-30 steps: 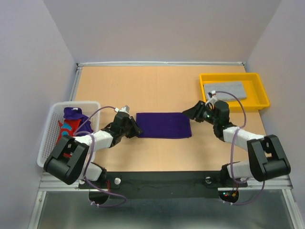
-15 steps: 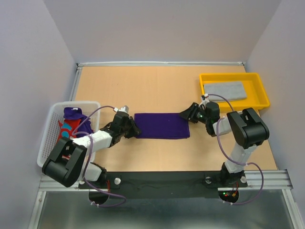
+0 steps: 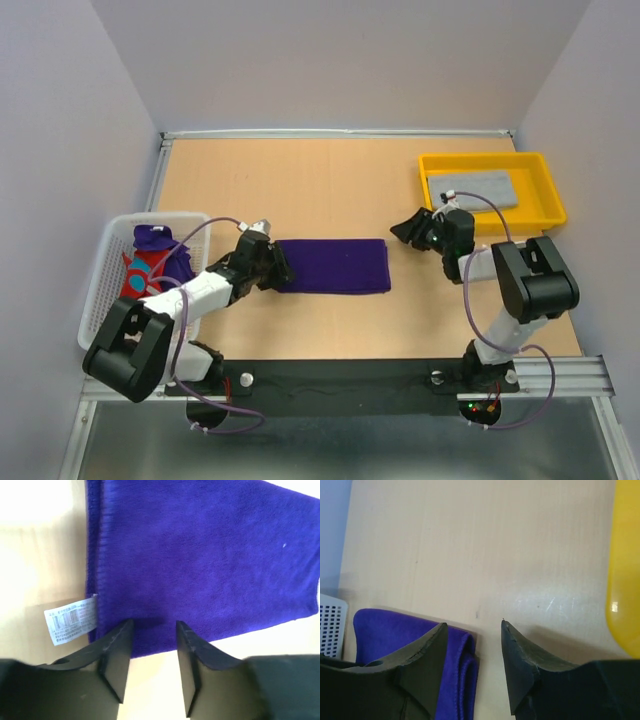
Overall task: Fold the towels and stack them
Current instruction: Fold the towel
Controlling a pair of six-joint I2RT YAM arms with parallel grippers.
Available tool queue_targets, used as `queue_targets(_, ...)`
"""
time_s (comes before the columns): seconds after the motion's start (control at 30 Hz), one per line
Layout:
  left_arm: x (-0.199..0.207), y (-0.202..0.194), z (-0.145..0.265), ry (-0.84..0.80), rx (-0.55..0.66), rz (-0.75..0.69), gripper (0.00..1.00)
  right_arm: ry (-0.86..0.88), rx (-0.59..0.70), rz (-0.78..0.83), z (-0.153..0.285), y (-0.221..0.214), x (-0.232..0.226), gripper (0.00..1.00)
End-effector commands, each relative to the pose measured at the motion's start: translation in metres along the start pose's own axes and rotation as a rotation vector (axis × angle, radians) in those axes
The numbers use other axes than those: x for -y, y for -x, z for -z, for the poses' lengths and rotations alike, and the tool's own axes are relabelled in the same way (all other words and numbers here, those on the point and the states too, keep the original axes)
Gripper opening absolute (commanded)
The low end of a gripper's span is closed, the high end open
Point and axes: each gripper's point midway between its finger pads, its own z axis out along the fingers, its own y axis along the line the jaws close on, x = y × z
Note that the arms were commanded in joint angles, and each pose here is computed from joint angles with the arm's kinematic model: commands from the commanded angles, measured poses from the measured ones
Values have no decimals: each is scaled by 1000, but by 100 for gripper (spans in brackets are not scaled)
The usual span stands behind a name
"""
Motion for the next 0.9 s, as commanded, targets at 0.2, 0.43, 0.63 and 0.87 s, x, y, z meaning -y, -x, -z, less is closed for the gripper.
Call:
queue_targets(0.2,66,64,53,75,138,-245,80,-284,-13,196,55,51,-7,79)
queue_targets(0.43,156,35,37,40,109,-389,84,-465,-18,185,101,48,7,83)
queue_targets(0.63,222,-6,-5,74,57,-564,76,-577,-1,189,119,43,27,86)
queue_targets(0.87,258,-42,-51,95,23,-677,63,-603,-32,167,121,28,38,87)
